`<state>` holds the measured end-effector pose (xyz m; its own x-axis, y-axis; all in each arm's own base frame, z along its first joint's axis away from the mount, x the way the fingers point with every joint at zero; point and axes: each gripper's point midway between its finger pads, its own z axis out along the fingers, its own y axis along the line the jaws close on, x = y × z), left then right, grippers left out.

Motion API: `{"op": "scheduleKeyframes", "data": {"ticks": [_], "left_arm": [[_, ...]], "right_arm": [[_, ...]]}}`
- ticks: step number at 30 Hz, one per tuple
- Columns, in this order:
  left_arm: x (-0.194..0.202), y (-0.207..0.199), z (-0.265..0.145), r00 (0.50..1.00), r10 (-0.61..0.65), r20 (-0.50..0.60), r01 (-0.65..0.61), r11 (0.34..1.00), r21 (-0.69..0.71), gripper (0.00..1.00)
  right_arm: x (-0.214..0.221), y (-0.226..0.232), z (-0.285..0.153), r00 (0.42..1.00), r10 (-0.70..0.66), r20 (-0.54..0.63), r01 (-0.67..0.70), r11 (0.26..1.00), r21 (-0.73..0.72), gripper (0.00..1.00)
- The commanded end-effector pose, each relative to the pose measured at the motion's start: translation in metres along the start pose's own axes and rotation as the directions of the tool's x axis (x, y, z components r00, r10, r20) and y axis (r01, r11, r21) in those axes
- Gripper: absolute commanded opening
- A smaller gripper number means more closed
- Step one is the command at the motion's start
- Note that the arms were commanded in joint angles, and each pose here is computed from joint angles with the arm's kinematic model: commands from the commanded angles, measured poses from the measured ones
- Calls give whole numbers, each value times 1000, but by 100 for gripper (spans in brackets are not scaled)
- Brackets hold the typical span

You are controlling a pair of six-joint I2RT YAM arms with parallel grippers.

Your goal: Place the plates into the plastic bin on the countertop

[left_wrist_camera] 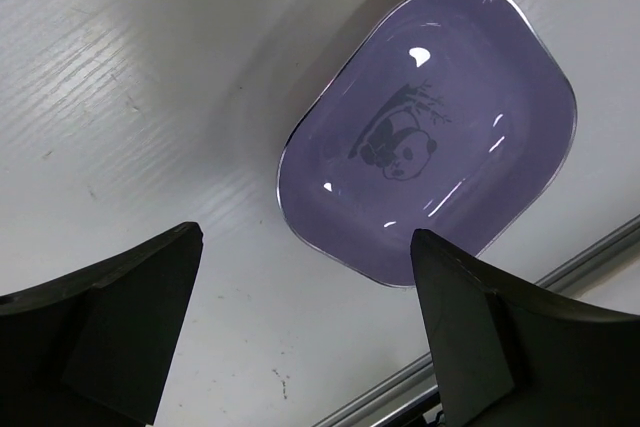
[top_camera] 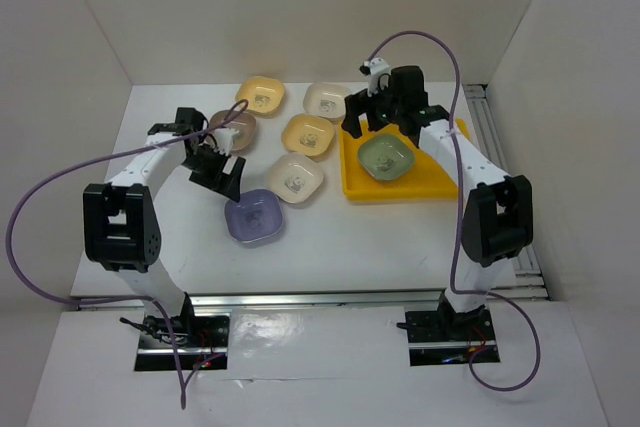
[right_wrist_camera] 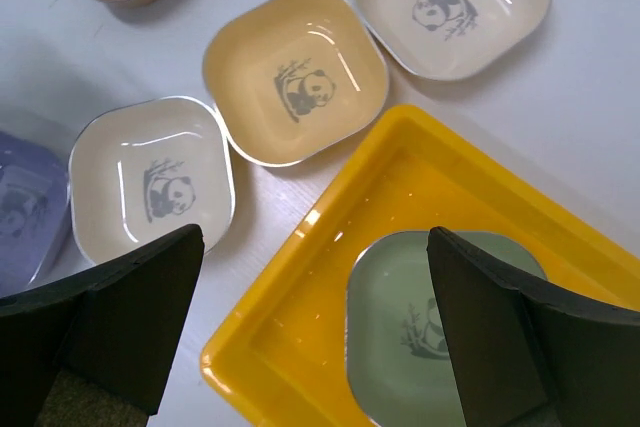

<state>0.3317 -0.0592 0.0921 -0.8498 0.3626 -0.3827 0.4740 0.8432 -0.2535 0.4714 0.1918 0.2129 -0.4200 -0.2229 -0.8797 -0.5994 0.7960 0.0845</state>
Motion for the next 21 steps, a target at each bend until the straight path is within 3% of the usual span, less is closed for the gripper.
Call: {"op": "scheduleKeyframes", "data": {"ticks": [1,9,11,14,15,16,19,21], "left_arm": [[-2,-3,6,997,74,29,-74,997,3,98],[24,18,45,994,91,-52,-95,992,-80,86],[22,25,46,995,91,-36,-94,990,-103,73],[37,35,52,997,47,-61,-53,994,-100,62],[40,38,53,997,38,-60,-44,994,-103,43],[46,39,54,996,43,-77,-52,993,-108,31],[52,52,51,997,10,-72,-20,991,-136,7],[57,55,51,996,8,-84,-20,989,-146,0]], "right_arm": [[-27,14,-21,997,-31,77,30,999,10,100],[-25,28,-38,997,-37,68,37,999,10,100],[-24,34,-41,997,-40,63,40,999,1,100],[-31,37,-47,995,-51,81,50,999,12,100],[-31,38,-47,996,-42,81,41,999,12,100],[-30,43,-49,996,-46,82,46,999,2,100],[-30,56,-47,996,-44,83,47,998,-33,100],[-24,77,-38,996,-51,69,56,996,-76,100]]}}
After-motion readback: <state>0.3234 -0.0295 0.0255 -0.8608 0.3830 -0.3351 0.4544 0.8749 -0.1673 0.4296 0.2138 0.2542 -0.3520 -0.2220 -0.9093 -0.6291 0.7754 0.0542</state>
